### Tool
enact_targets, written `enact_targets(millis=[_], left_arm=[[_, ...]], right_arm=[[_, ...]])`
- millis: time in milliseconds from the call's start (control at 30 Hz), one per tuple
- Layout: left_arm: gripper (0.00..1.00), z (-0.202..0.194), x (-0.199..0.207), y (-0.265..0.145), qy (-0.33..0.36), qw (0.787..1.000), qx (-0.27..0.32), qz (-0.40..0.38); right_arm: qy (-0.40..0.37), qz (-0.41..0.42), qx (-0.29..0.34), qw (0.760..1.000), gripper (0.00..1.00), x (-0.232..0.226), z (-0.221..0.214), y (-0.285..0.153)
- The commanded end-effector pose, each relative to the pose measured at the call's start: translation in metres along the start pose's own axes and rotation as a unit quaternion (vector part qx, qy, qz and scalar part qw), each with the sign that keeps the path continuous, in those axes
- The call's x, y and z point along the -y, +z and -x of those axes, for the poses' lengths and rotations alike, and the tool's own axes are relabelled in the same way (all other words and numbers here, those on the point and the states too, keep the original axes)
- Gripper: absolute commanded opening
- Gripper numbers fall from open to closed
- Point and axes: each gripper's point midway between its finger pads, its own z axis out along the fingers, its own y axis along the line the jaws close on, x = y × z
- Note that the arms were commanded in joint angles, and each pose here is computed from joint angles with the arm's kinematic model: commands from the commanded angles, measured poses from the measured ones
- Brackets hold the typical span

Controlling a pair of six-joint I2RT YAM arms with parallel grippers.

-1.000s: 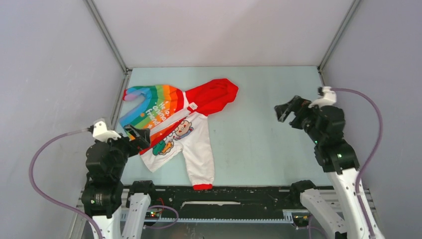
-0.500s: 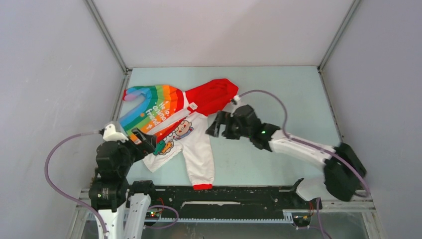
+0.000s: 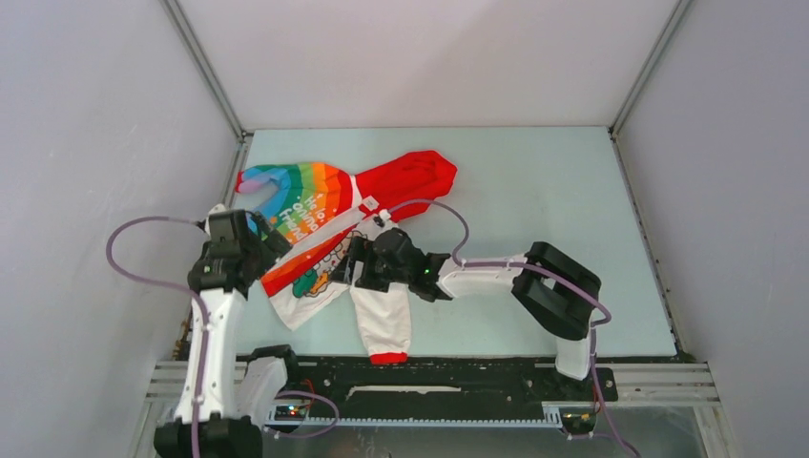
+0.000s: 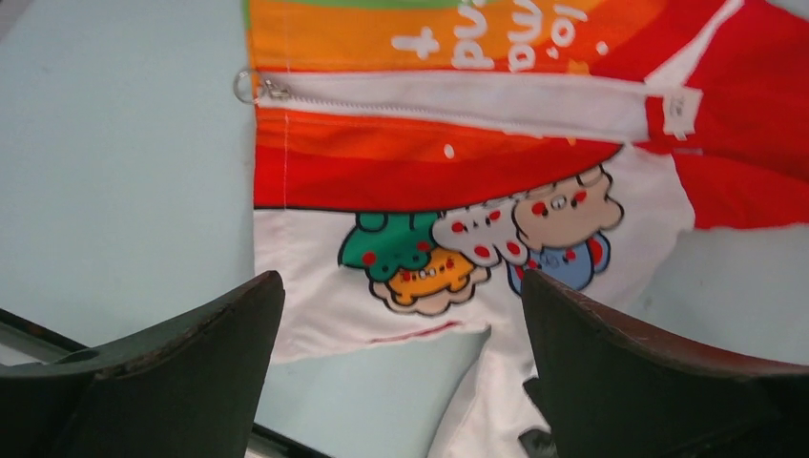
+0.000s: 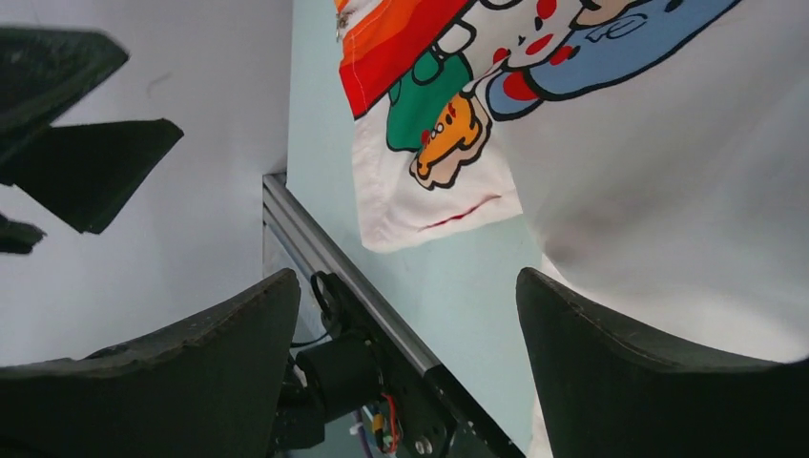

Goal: Zip up the jacket

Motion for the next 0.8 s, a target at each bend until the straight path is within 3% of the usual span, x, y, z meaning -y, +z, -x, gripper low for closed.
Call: enact_targets(millis=[0,67,167,300,467,767], left_arm=[[0.98,0.064,0.008,0.014,-0.036,0.996,0.077,0.037],[0.98,0.077,0.000,0.030,-0.041,0.994,0.073,0.068],[0.98,0.088,-0.003,0.057,-0.078,0.994,0.047,0.055],[0.98,0.097,-0.018,0.090,-0.064,0.993,0.027,0.094],[0.98,0.083,-0.045,0.135,-0.052,0.985,-0.017,0.161],[0.98,0.060,-0.075,0.171,-0.067,0.978,-0.084,0.179]], right_arm=[[0.003,-0.006,0.068,0.998,0.85,-0.012,0.022,0.015],[-0.008,-0.022,0.074,0.997,0.82,-0.005,0.023,0.020],[-0.005,-0.032,0.074,0.997,0.76,0.006,0.023,0.027],[-0.007,-0.041,0.072,0.997,0.74,0.018,0.022,0.035],[-0.017,-0.063,0.083,0.994,0.73,0.033,0.029,0.039],[-0.014,-0.081,0.087,0.993,0.64,0.054,0.038,0.044]])
